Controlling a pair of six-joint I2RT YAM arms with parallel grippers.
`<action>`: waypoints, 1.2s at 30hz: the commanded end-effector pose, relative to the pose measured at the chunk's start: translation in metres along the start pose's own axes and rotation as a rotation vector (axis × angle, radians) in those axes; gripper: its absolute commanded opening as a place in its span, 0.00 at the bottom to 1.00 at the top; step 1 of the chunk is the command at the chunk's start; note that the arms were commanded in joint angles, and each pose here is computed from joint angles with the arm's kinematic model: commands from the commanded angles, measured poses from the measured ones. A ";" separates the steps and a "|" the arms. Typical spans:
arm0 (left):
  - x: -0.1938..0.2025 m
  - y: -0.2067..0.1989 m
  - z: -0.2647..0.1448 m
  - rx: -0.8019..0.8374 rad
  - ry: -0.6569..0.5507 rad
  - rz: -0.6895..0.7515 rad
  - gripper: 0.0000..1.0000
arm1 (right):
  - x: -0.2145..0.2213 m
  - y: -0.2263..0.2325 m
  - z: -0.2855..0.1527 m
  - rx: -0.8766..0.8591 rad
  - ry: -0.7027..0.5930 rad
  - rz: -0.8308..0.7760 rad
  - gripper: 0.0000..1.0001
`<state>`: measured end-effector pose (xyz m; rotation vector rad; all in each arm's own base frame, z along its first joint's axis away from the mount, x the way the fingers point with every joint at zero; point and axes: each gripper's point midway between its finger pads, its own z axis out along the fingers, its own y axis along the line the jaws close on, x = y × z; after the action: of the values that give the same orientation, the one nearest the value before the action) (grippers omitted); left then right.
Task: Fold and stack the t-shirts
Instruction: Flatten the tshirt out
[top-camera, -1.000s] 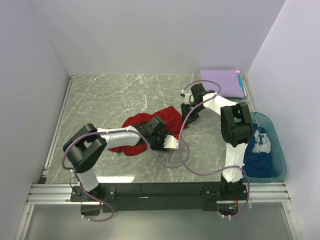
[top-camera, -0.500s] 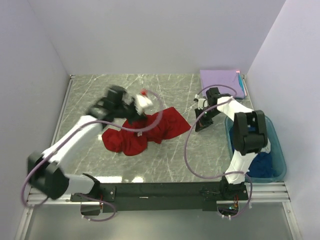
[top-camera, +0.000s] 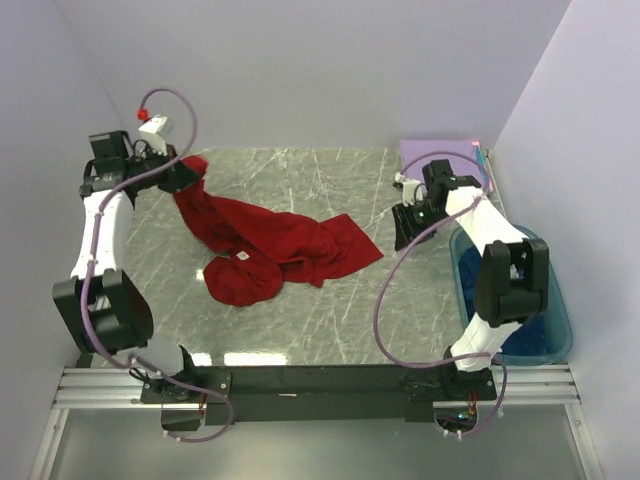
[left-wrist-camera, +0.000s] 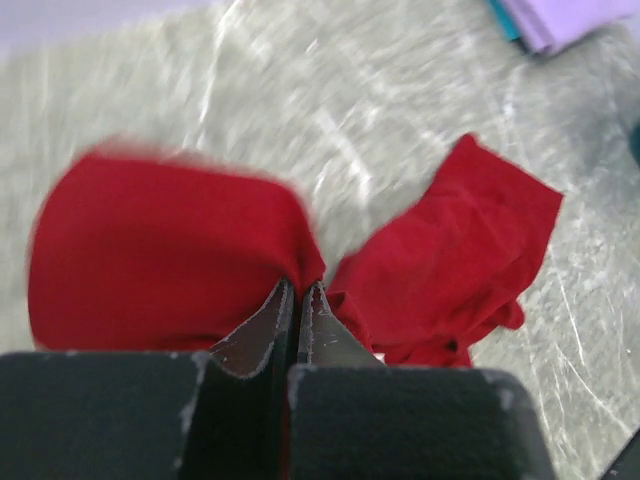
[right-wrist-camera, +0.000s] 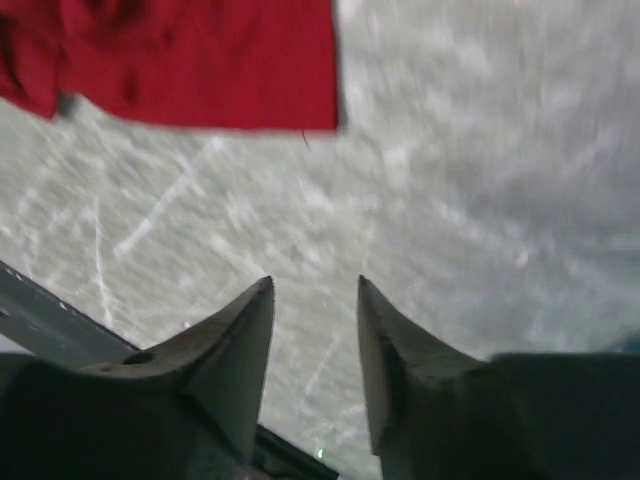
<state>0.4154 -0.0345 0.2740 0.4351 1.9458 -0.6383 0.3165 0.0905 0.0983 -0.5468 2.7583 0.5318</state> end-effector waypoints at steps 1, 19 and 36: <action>-0.009 0.009 -0.014 0.030 -0.023 -0.041 0.01 | -0.034 0.012 0.008 -0.040 -0.049 -0.022 0.48; 0.037 0.144 -0.007 -0.204 0.027 -0.248 0.01 | -0.044 0.023 0.117 0.090 0.138 -0.135 0.55; 0.038 0.196 -0.003 -0.398 0.017 -0.279 0.01 | 0.113 0.001 0.019 0.194 0.462 -0.437 0.00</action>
<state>0.4875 0.1126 0.1758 -0.0741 2.1655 -0.4627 0.2266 0.0864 0.0223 -1.1225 2.9758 0.1542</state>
